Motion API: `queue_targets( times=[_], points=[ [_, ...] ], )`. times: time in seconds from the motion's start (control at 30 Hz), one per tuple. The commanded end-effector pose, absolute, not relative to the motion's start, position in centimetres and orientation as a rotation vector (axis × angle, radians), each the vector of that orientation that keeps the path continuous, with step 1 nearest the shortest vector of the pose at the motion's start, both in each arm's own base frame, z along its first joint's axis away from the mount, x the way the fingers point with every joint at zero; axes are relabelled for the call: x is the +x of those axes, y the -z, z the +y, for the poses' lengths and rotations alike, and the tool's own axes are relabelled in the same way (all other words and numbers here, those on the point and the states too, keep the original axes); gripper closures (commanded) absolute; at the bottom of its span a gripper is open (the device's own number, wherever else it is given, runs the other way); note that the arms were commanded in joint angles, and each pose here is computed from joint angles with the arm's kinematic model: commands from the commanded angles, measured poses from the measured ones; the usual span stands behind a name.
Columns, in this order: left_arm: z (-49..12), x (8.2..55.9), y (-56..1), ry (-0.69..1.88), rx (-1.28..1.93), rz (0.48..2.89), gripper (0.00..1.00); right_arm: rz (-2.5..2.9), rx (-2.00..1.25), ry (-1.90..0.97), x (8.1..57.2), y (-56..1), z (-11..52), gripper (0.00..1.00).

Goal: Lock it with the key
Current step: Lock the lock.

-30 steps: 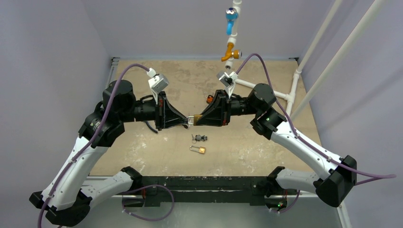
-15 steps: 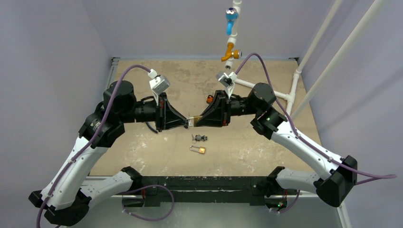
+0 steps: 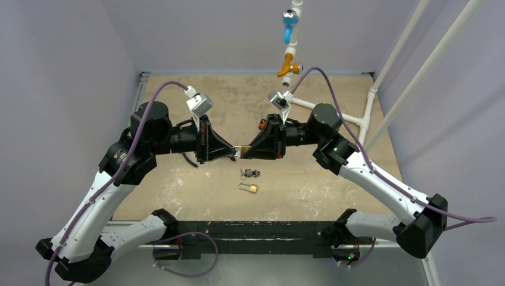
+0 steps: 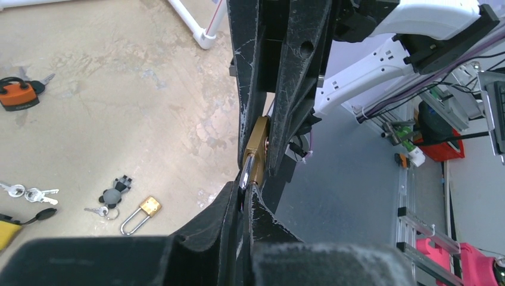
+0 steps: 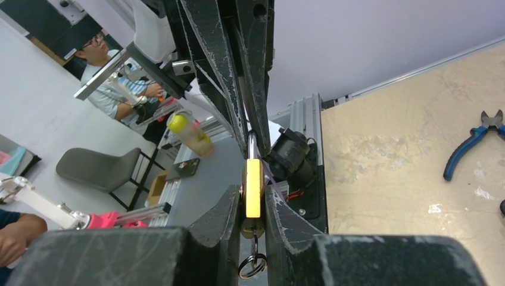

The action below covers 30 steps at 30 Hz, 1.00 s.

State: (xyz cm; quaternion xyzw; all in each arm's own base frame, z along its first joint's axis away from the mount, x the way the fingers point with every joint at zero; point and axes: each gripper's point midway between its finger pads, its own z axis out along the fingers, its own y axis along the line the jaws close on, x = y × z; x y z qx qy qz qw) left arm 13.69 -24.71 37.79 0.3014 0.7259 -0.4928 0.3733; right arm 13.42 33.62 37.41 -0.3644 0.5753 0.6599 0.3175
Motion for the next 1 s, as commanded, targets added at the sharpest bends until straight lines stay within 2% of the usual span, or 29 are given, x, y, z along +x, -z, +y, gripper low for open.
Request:
queue_targets(
  times=[0.0,0.4,0.97],
  points=[
    [-27.3,14.8,-38.5,1.310,0.790,1.822,1.00,1.396,-0.893,-1.661,14.1,-40.9,35.4,1.00],
    [-26.9,15.2,-37.3,1.215,0.770,1.871,1.00,1.425,-0.821,-1.606,15.8,-41.9,35.9,1.00],
    [-28.0,14.4,-38.3,1.249,0.780,1.858,1.00,1.556,-0.746,-1.507,18.4,-39.6,36.7,1.00]
  ],
)
